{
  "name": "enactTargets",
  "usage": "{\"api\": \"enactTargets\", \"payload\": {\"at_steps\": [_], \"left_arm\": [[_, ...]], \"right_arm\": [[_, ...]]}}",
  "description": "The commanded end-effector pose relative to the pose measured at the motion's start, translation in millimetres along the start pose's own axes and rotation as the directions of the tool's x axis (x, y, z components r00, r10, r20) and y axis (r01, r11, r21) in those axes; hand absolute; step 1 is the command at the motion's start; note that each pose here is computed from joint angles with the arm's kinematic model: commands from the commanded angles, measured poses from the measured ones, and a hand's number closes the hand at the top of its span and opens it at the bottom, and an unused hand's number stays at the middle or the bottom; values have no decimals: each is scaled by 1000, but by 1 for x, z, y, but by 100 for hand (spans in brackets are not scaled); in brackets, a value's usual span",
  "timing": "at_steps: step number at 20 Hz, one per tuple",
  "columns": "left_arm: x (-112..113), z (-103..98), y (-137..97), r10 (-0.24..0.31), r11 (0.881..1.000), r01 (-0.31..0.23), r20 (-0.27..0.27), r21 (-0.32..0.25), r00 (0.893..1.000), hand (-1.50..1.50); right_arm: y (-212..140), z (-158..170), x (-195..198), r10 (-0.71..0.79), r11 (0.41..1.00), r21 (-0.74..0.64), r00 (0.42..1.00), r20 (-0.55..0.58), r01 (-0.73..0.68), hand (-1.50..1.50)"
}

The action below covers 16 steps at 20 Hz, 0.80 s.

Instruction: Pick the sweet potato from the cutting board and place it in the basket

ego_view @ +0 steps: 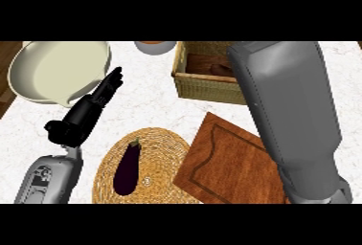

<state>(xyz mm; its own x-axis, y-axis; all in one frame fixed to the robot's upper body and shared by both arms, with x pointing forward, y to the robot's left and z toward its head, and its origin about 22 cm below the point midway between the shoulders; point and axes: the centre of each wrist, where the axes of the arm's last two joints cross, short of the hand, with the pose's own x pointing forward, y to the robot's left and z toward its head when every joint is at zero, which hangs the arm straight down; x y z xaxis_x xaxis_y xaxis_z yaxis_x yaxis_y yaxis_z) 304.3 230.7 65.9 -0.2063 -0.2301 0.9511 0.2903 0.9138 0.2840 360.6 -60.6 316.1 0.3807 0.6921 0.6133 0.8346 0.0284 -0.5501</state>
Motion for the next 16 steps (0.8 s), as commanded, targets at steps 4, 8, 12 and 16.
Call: {"api": "enactTargets", "payload": {"at_steps": [4, 8, 12, 16], "left_arm": [[0, 1, 8, 16, 999, -16, -7, 29, 1000, 0], [-6, 15, 13, 1, 999, 0, -22, 33, 1000, 0], [-3, 8, 8, -4, 999, 5, -29, 43, 1000, 0], [-7, 21, 10, 10, 998, -8, -36, 54, 999, 0]], "right_arm": [[2, -19, 16, -4, 1000, 3, 952, -305, 5, 150], [20, -17, 2, 17, 999, 41, 947, -321, -4, 150], [42, -9, -16, 10, 1000, 32, 949, -315, 0, 150], [52, 7, -35, -1, 1000, -15, 962, -272, -3, 150]]}}
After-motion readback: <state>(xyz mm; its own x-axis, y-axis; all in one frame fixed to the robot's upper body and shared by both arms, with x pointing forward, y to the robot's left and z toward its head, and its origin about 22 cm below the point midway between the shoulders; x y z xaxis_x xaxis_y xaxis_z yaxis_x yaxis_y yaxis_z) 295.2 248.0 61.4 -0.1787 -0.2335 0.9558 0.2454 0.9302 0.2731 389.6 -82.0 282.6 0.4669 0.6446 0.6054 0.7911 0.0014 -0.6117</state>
